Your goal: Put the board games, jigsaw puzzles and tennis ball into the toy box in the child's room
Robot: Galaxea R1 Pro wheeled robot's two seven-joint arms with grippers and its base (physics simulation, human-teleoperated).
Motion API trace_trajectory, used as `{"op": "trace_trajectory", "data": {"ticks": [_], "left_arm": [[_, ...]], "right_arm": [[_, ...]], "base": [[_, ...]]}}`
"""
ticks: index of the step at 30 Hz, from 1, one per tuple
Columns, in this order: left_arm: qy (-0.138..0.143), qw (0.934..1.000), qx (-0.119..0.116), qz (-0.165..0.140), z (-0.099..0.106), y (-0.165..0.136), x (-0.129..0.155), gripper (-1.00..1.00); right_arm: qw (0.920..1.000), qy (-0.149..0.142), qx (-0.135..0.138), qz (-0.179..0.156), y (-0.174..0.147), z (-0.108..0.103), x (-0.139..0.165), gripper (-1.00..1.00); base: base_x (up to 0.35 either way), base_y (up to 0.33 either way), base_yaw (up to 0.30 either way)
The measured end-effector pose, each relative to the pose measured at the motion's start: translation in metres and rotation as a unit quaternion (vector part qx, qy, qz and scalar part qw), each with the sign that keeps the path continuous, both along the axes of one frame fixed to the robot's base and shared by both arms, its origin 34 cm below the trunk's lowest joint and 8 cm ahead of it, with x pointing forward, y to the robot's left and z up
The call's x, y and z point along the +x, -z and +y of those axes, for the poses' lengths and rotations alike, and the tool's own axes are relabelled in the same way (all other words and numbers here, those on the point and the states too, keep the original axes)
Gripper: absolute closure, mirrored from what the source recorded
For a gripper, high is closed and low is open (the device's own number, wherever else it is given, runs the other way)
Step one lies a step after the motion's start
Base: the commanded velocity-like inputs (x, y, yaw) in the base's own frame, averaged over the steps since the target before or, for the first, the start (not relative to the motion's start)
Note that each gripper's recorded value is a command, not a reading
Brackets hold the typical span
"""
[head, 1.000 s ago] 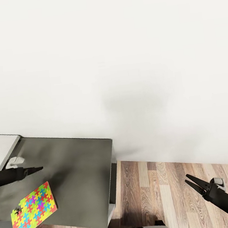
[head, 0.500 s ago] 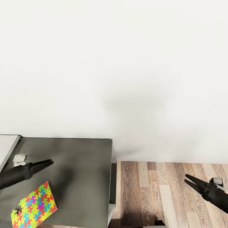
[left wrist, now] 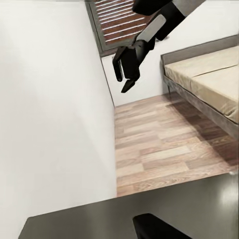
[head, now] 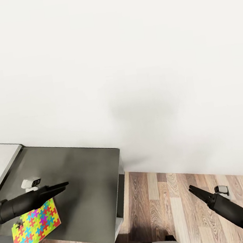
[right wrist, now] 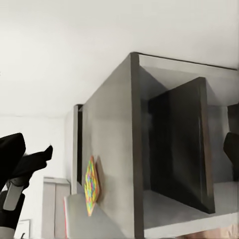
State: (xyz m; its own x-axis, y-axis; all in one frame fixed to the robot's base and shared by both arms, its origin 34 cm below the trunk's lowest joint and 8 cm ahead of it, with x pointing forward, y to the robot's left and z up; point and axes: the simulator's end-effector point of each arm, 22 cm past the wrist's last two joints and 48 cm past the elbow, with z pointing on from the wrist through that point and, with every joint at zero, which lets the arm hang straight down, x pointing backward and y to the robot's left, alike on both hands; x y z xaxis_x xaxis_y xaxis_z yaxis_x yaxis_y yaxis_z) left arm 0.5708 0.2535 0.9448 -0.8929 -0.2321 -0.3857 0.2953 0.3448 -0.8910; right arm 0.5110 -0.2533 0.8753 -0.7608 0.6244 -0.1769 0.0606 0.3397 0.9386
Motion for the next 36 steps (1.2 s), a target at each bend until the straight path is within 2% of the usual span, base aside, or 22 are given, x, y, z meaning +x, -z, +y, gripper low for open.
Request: {"op": "trace_trajectory", "data": {"ticks": [8,18,19,20,36], "left_arm": [[0.012,0.9998,-0.012,0.003,-0.014,-0.001,-0.009,-1.0],[0.018,0.9995,-0.025,0.002,-0.027,-0.003,-0.011,-1.0],[0.02,0.9994,-0.028,0.002,-0.031,-0.002,-0.012,-1.0],[0.034,0.9988,-0.036,0.003,-0.044,-0.001,-0.016,-1.0],[0.055,0.9975,-0.044,0.007,-0.059,0.0,-0.024,-1.0]], "right_arm": [[0.9997,-0.003,-0.008,-0.022,-0.01,0.0,0.006,-1.0],[0.9996,-0.002,-0.011,-0.028,-0.014,-0.002,0.007,-1.0],[0.9995,-0.003,-0.011,-0.028,-0.014,-0.003,0.007,-1.0],[0.9995,-0.003,-0.012,-0.028,-0.015,-0.004,0.006,-1.0],[0.9995,0.004,-0.011,-0.029,-0.018,-0.011,0.007,-1.0]], "base": [[0.0,0.0,0.0],[-0.02,-0.042,0.0],[-0.049,-0.243,0.0],[-0.039,-0.219,0.0],[-0.007,-0.079,0.033]]}}
